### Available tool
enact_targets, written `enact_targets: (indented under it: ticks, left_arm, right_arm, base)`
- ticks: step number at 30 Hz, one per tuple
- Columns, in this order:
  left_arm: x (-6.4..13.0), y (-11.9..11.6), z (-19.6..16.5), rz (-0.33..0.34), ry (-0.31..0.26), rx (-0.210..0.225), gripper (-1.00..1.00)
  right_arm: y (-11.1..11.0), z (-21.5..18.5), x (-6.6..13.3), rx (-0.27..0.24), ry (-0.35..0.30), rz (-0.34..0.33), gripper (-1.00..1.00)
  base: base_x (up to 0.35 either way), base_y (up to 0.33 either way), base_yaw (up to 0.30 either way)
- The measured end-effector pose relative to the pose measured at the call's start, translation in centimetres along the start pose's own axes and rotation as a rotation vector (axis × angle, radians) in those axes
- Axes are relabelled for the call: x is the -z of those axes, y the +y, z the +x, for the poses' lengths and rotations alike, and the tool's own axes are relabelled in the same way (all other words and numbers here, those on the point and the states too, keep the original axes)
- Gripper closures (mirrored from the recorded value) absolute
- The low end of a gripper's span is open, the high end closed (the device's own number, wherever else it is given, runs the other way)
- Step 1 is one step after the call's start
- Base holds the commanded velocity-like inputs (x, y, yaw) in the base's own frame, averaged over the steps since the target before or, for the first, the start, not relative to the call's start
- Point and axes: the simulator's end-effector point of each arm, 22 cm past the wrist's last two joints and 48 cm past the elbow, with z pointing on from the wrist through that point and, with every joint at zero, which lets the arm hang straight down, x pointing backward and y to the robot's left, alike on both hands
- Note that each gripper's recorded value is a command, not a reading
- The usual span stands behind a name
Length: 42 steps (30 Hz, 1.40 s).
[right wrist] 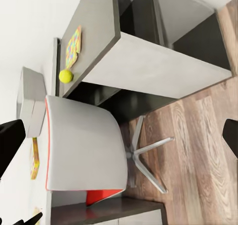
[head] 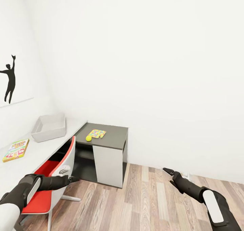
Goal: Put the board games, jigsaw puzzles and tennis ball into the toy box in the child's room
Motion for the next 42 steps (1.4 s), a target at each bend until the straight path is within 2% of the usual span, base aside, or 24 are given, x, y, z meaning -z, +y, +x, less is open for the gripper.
enact_targets:
  ticks: [42]
  left_arm:
    - [-0.4,0.4,0.5,-0.002,0.014,0.012,-1.00]
  right_arm:
    - [-1.2,0.5,-0.3,-0.015,0.011,0.020,-1.00]
  base:
    - [0.000,0.000,-0.281]
